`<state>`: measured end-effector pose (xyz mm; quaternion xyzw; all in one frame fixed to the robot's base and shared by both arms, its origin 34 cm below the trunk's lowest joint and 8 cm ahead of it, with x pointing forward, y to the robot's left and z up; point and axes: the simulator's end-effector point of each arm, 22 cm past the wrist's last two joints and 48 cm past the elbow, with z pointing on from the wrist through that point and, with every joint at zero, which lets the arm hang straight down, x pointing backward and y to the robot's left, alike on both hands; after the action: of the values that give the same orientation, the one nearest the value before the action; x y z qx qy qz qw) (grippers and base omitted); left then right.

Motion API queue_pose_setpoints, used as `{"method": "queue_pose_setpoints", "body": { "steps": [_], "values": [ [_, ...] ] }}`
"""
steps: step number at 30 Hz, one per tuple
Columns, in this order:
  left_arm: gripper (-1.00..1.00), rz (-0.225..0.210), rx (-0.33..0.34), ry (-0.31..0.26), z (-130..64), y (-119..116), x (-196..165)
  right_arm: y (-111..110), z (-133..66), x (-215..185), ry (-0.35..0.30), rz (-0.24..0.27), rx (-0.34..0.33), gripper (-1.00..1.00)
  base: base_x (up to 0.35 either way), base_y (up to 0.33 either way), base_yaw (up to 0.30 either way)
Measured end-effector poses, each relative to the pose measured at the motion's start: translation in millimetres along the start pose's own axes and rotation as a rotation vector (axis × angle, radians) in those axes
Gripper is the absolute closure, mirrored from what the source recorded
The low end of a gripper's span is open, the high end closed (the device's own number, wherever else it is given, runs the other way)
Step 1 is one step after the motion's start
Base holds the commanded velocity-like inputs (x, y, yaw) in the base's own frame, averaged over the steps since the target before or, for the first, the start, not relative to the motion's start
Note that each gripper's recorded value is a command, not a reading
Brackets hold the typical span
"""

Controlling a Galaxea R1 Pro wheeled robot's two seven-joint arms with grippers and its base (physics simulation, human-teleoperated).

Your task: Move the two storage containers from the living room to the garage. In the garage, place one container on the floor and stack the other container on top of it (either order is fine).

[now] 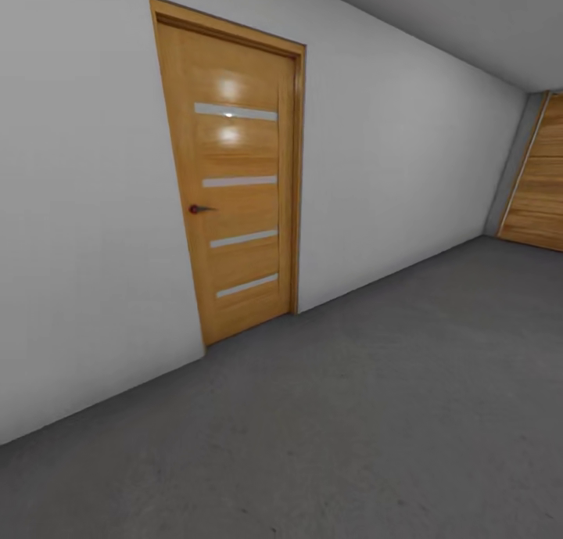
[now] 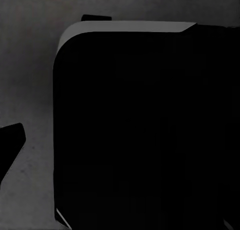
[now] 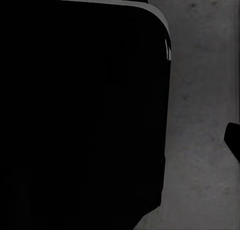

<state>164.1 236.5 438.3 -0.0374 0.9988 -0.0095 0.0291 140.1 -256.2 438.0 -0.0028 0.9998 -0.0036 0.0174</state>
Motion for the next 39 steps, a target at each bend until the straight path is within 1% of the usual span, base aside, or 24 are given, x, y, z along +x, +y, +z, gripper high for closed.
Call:
{"method": "queue_pose_setpoints", "body": {
  "steps": [8,26,39],
  "values": [
    [-1.0,0.0,0.0,0.001,0.0,0.0,0.1,0.4,0.0,2.7,0.012,0.009,0.0,-1.0,0.322,-0.077,0.0],
    [-1.0,0.0,0.0,0.0,0.0,0.0,0.1,1.1,0.0,0.4,0.002,0.011,-0.001,-1.0,0.316,-0.141,0.004],
    [-1.0,0.0,0.0,0.001,0.0,0.0,0.2,1.3,0.0,0.0,0.0,0.005,-0.001,-1.0,0.312,-0.163,0.231]
  ]
}}
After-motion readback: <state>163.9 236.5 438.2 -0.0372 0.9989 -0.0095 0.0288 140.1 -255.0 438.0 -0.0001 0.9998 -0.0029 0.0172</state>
